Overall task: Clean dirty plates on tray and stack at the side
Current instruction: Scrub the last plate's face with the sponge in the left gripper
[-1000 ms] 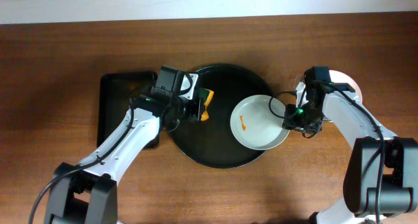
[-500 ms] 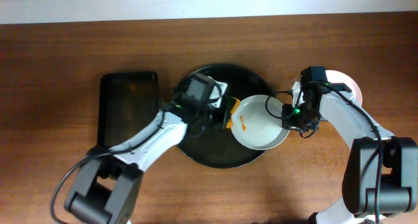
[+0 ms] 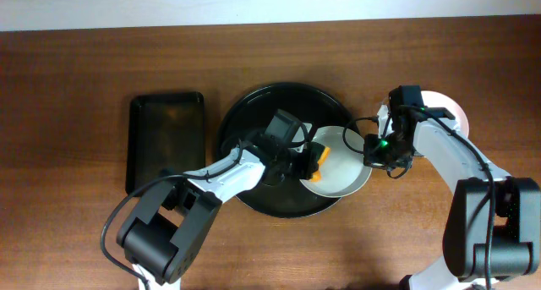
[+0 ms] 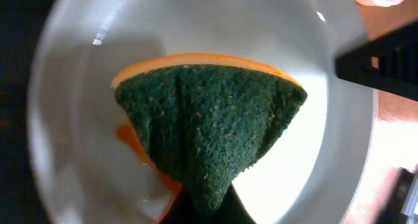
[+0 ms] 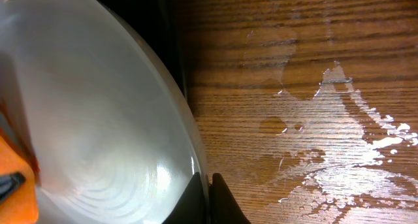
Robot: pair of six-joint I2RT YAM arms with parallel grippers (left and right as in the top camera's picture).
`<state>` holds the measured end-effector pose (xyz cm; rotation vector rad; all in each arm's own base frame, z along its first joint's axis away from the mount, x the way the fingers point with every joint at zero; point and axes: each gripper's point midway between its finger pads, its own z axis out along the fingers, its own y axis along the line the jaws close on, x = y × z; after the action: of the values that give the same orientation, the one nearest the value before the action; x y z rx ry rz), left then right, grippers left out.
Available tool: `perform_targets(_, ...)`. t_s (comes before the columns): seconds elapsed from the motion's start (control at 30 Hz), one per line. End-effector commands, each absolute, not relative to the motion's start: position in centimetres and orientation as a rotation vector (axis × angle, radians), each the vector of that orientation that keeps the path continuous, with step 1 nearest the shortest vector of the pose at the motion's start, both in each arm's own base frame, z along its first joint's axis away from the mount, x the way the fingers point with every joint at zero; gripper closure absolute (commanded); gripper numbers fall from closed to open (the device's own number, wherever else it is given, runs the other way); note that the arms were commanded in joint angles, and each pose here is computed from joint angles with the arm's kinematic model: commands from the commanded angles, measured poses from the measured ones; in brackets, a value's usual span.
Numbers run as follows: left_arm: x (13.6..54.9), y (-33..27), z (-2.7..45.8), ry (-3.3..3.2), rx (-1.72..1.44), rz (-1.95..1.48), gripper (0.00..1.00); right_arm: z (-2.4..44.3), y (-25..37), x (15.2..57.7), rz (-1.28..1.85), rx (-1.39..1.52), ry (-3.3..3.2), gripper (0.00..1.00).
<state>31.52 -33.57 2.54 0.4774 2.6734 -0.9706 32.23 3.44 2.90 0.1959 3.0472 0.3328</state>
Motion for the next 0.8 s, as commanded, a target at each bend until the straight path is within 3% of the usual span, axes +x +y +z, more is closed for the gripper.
perform_targets(0.0,30.2,-34.5,3.0,2.684,0.512,-1.090,0.99,3.0,3.5,32.1,0.324,0.186,3.043,0.96)
perform_targets(0.4,29.6,-34.4,-1.1,2.692,0.575,-0.638,0.99,3.0,3.5,32.4,0.325,0.195,3.034,0.96)
perform_targets(0.77,29.5,-32.5,-3.9,2.746,0.593,-0.489,0.99,3.0,3.5,32.2,0.325,0.196,3.041,0.96)
